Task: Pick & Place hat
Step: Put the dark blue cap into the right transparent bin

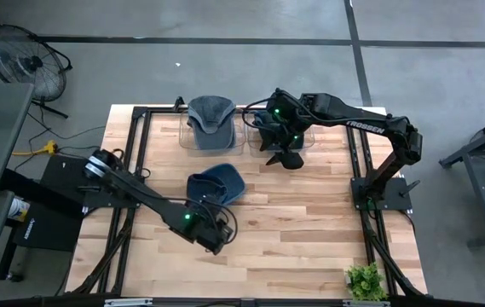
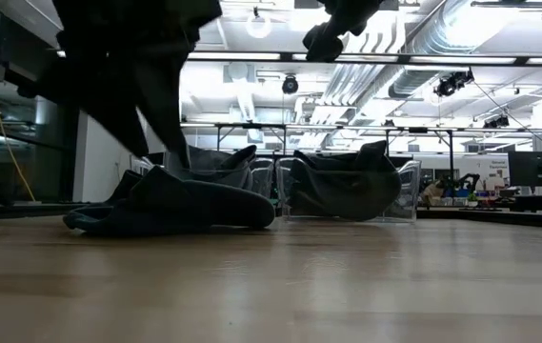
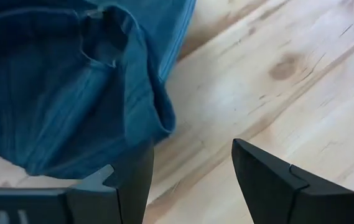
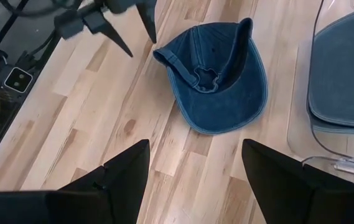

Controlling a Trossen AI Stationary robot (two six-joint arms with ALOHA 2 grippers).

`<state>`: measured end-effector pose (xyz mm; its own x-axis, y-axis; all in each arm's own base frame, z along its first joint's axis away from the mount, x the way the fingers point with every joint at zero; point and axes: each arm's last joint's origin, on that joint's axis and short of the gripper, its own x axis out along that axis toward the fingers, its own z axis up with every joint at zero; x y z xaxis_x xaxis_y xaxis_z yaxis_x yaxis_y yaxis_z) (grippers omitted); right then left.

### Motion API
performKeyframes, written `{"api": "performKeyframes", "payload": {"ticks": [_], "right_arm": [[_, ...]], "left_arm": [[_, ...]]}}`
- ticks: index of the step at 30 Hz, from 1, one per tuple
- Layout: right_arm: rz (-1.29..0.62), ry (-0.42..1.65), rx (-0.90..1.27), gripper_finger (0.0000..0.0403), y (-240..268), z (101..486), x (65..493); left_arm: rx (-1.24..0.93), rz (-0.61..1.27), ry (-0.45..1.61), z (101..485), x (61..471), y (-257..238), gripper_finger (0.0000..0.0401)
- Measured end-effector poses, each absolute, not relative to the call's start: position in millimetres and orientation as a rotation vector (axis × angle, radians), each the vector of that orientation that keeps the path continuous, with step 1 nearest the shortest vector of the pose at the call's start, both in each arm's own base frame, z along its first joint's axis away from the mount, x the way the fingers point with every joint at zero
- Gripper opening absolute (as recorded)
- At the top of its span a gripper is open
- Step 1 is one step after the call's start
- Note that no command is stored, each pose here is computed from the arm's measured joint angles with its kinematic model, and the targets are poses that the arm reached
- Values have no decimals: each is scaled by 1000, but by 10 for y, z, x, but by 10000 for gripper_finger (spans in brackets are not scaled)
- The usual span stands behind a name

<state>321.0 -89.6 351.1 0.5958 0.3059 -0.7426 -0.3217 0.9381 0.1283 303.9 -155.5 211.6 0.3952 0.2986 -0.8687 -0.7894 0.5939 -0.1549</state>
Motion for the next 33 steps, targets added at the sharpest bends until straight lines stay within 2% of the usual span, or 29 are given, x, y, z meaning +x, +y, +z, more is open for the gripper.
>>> {"api": "performKeyframes", "payload": {"ticks": [19,33], "right_arm": [[373,858,-38,249,-895,3509,3208],[370,859,-43,249,-897,3508,3208]], "left_arm": [[-532,868,1009,1726,3022,-1620,214],[-541,924,966,1696,3163,-1407,204]]}}
